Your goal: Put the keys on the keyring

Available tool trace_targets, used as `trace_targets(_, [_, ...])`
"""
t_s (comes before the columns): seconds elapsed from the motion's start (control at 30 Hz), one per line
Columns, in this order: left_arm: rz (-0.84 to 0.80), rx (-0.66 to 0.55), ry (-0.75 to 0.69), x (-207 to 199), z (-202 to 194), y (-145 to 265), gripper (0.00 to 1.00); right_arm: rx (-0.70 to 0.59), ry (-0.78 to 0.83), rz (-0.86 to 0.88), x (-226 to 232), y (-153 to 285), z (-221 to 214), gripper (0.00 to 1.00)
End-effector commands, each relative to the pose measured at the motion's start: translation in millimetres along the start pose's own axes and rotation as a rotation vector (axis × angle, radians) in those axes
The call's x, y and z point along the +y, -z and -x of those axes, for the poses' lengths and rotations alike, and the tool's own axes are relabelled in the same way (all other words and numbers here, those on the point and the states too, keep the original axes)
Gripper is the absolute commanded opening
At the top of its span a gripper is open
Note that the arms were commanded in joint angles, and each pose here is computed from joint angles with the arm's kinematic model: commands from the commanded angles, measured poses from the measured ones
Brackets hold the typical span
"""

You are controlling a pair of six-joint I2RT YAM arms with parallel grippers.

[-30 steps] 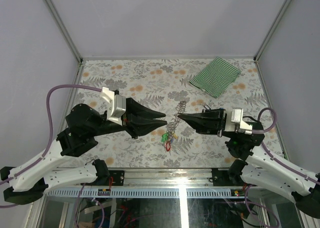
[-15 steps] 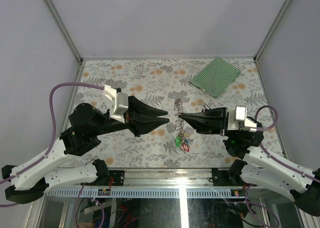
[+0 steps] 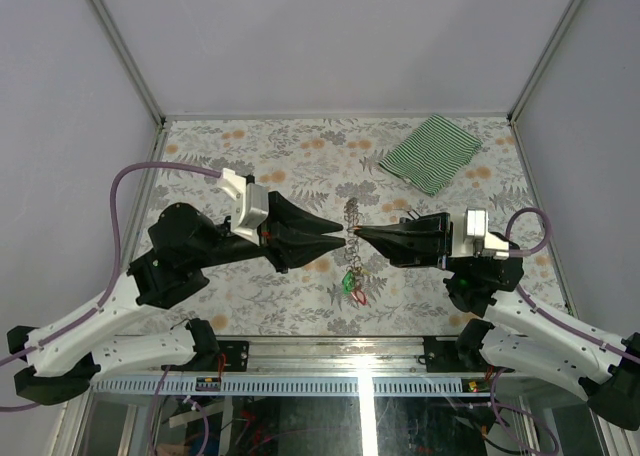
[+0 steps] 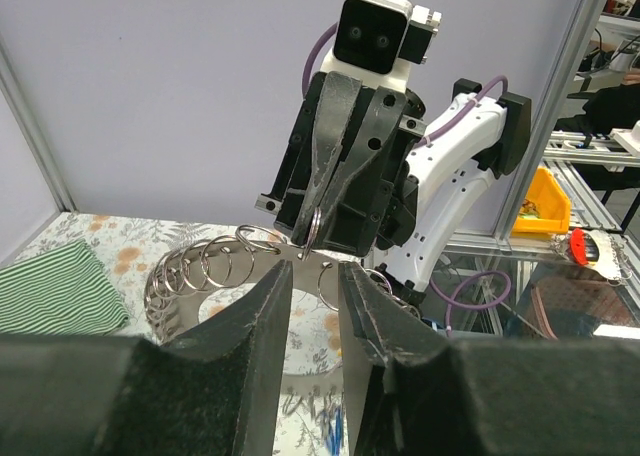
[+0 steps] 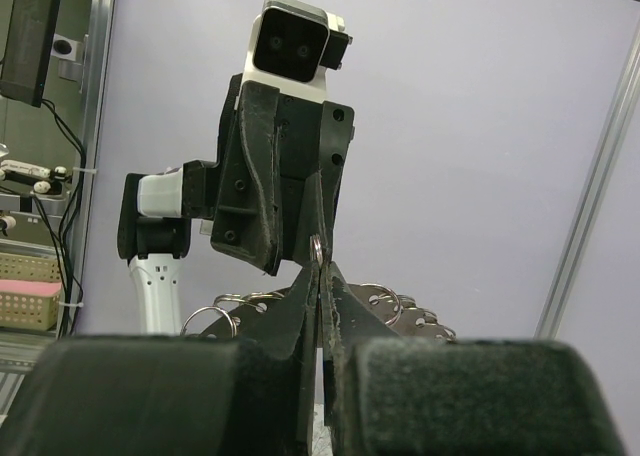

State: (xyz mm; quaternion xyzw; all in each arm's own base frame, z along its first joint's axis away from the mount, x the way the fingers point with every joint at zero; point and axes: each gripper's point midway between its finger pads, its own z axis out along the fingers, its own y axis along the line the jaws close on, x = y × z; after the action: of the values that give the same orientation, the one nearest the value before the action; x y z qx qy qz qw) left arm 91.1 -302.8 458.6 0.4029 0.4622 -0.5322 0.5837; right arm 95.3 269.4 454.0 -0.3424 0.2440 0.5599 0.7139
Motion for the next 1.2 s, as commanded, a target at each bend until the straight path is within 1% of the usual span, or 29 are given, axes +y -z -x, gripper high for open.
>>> trace_targets(0.0, [-0.028, -0.066, -0.022, -4.5, 16.7, -4.3, 0.27, -0.114, 0.055, 0.013, 2.6, -7.5, 35.0, 0.01])
trace_targets(0.47, [-0.029, -0.071, -0.024, -3.8, 17.6, -6.8, 0.26, -0.101, 0.041, 0.029, 4.6, -8.6, 30.9, 0.01])
trace_targets(0.67, [-0.031, -0.068, -0.022, -3.5, 16.7, -8.2, 0.22, -0.093, 0.034, 0.036, 5.6, -8.8, 29.2, 0.01])
trace_targets(1.03, [-0.02, -0.066, -0.024, -1.1, 16.0, -8.9, 0.22, -0.083, 0.019, 0.061, 9.6, -9.8, 27.2, 0.01])
trace_targets(1.1, [-0.022, -0.066, -0.023, -1.5, 16.1, -9.1, 0.21, -0.082, 0.018, 0.061, 9.5, -9.7, 26.8, 0.01])
trace_targets(1.17, [-0.021, -0.064, -0.023, -1.3, 16.1, -9.2, 0.17, -0.083, 0.016, 0.064, 9.9, -10.1, 27.0, 0.01])
